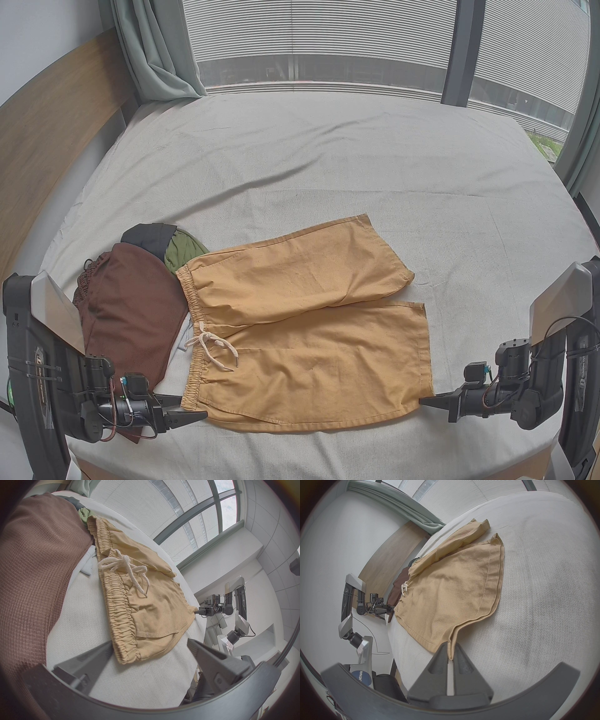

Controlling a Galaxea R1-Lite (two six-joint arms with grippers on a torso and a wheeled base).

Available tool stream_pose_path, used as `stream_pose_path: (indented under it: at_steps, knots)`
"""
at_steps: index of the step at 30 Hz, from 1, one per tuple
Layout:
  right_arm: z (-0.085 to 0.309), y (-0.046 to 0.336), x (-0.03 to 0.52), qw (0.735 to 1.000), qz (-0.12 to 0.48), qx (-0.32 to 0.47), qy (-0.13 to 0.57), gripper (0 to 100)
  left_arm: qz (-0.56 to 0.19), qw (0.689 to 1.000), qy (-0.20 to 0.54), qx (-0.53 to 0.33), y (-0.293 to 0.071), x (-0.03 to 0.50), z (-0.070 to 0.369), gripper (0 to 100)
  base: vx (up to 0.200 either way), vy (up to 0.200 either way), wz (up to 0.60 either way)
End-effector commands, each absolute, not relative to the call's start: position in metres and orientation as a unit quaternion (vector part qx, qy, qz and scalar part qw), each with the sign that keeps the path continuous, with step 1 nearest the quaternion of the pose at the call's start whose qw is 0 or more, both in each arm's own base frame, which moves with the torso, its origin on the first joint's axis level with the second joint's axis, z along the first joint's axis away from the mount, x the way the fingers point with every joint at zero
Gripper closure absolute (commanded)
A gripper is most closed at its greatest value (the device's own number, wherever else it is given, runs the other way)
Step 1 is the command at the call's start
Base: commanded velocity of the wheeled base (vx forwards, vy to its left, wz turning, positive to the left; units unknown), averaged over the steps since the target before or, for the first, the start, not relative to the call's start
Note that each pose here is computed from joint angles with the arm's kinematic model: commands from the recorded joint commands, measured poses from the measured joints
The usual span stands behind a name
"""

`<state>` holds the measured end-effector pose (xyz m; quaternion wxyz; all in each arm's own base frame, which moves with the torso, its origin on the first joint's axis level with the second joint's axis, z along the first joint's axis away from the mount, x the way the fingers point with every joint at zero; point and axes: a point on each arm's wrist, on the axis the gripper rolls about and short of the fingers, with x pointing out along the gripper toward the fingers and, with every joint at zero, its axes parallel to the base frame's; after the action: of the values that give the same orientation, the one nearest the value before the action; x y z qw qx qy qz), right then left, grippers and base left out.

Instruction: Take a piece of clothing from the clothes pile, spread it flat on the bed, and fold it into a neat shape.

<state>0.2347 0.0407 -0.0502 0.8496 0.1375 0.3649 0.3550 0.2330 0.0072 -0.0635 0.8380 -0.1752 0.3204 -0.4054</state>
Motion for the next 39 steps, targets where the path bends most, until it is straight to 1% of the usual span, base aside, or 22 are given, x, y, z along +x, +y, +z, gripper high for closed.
stream_pose_path:
  at_steps: [1, 12, 19, 32, 33, 39]
  knots:
    - [-0.0503, 0.0408, 0.2364, 0.851, 0.355, 0.137, 0.362, 100, -0.402, 0.838, 0.323, -0.178, 0.0083, 0.2364, -0.0691, 100, 0.000, 0.000, 0.00]
    - [-0.0502, 0.0409, 0.2364, 0.851, 0.356, 0.137, 0.362, 100, -0.399, 0.839, 0.322, -0.184, 0.0095, 0.2431, -0.0750, 100, 0.000, 0.000, 0.00]
    - [-0.0500, 0.0417, 0.2409, 0.853, 0.357, 0.137, 0.355, 100, -0.390, 0.831, 0.334, -0.213, 0.0064, 0.2456, -0.0727, 100, 0.000, 0.000, 0.00]
    - [-0.0508, 0.0406, 0.2343, 0.849, 0.355, 0.138, 0.366, 100, -0.390, 0.831, 0.336, -0.208, 0.0049, 0.2447, -0.0736, 100, 0.000, 0.000, 0.00]
    - [-0.0508, 0.0410, 0.2339, 0.848, 0.356, 0.138, 0.367, 0, -0.391, 0.832, 0.336, -0.208, 0.0049, 0.2447, -0.0736, 100, 0.000, 0.000, 0.00]
    - [-0.0517, 0.0419, 0.2355, 0.848, 0.357, 0.138, 0.366, 0, -0.391, 0.832, 0.335, -0.207, 0.0050, 0.2448, -0.0735, 100, 0.000, 0.000, 0.00]
